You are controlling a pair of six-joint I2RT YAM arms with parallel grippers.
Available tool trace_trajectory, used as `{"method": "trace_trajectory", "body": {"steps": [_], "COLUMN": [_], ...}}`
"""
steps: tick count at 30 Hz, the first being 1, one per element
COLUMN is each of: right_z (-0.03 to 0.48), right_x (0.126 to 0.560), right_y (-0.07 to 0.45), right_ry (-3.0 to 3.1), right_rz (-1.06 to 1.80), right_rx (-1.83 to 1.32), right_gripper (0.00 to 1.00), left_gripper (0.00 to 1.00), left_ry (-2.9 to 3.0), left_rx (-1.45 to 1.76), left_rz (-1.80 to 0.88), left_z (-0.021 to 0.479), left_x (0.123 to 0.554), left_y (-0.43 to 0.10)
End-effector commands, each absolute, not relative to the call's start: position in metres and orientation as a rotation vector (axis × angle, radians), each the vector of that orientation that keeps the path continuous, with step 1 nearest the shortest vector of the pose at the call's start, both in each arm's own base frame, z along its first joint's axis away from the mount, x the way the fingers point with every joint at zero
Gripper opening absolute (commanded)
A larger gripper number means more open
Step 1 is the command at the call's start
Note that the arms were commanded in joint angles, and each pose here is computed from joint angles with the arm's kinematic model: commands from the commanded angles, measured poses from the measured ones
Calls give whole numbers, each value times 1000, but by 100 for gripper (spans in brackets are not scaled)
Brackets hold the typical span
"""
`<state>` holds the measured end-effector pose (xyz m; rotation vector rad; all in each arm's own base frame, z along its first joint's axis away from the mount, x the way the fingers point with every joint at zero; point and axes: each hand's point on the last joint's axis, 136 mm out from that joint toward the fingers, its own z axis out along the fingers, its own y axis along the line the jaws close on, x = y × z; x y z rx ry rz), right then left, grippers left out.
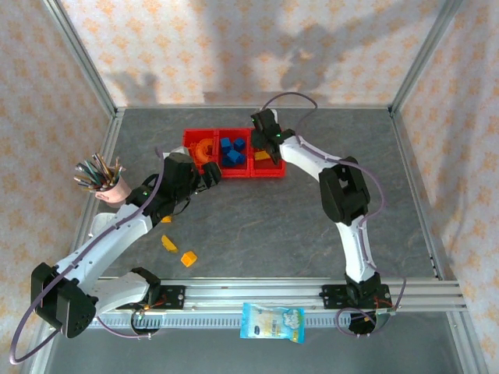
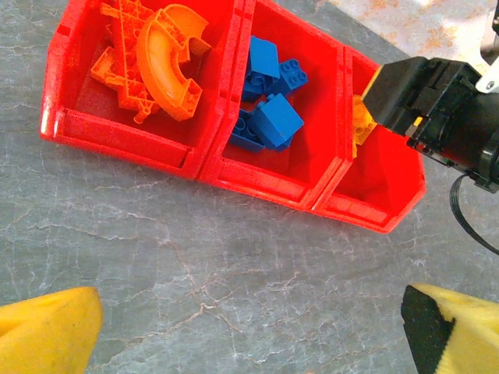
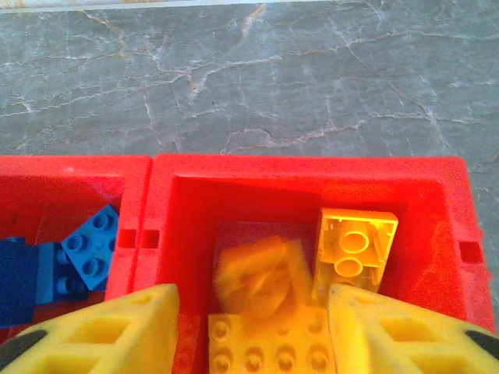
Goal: Sort the legos into containers by color
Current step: Place the lego in the container, then pick up the lego from the bottom-left of the table.
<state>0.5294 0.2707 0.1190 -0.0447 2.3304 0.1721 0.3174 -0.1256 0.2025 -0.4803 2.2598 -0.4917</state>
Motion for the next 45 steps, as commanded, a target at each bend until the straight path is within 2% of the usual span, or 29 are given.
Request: {"method": "trace_trajectory", "body": {"steps": [1, 7, 19, 33, 40, 45], "right_z": [144, 167, 170, 122, 97, 78], "right_x": [531, 491, 364, 201, 151, 136], "right_y": [268, 288, 349, 443, 476, 493], "right_ry": [2304, 2280, 2278, 2240, 2208, 2202], "right_rz": [164, 250, 400, 661, 696, 647], "right_rx": [-50, -120, -358, -809, -992, -1077], "right_gripper": [56, 62, 72, 81, 84, 85], "left_gripper": [99, 99, 99, 99, 100, 99], "left_ry": [2200, 2169, 2136, 2120, 2125, 2117], "left_rx": [-471, -497, -599, -783, -819, -838], "left_rz": [-484, -480, -410, -321, -297, -297], "left_z": [225, 230, 236, 231, 227, 226], "left_x": [322, 310, 270, 217, 208, 207], "left_y": [-121, -110, -75, -32, -24, -23]}}
